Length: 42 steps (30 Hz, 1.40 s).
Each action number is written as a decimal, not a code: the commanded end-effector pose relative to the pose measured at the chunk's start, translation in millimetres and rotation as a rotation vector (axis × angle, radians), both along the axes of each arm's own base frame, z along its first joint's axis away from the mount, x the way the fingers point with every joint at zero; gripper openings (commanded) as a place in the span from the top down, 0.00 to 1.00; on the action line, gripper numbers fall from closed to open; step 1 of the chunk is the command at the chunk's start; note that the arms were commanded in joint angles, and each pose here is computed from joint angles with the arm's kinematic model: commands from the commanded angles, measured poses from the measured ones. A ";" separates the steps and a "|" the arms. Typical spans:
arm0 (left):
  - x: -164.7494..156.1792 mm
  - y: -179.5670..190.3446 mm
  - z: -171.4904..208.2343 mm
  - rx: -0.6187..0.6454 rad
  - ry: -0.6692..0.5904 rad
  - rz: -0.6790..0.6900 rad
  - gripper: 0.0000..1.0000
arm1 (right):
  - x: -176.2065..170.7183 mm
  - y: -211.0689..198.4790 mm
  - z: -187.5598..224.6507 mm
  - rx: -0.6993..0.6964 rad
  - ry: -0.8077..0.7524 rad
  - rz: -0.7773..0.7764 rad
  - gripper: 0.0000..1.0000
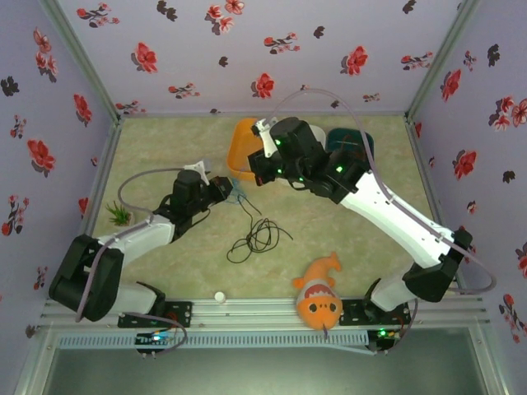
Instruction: Untangle the cables
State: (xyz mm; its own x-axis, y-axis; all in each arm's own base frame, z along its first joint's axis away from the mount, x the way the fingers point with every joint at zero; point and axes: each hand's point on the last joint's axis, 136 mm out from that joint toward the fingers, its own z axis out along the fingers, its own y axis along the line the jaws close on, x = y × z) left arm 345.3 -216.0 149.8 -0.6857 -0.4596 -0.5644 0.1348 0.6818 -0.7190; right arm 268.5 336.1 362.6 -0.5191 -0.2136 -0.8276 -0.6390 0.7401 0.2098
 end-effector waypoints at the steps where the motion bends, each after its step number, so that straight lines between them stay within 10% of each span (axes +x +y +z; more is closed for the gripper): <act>1: -27.4 44.9 -82.9 0.217 0.253 0.110 0.78 | -0.1 -31.1 101.9 0.180 -0.255 -0.091 1.00; 7: -34.2 59.1 -78.2 0.204 0.234 0.150 0.49 | 6.2 -58.9 102.6 0.110 -0.299 -0.200 1.00; 17: -38.7 74.1 -56.1 0.218 0.166 0.160 0.44 | 6.2 -62.1 106.4 0.115 -0.305 -0.213 1.00; 29: -63.4 -8.9 44.3 0.308 -0.430 -0.301 0.34 | 6.4 -49.0 117.1 0.137 -0.291 -0.171 1.00; 42: -58.1 -53.1 35.9 0.181 -0.335 -0.372 0.19 | 4.7 -37.6 125.4 0.179 -0.282 -0.133 1.00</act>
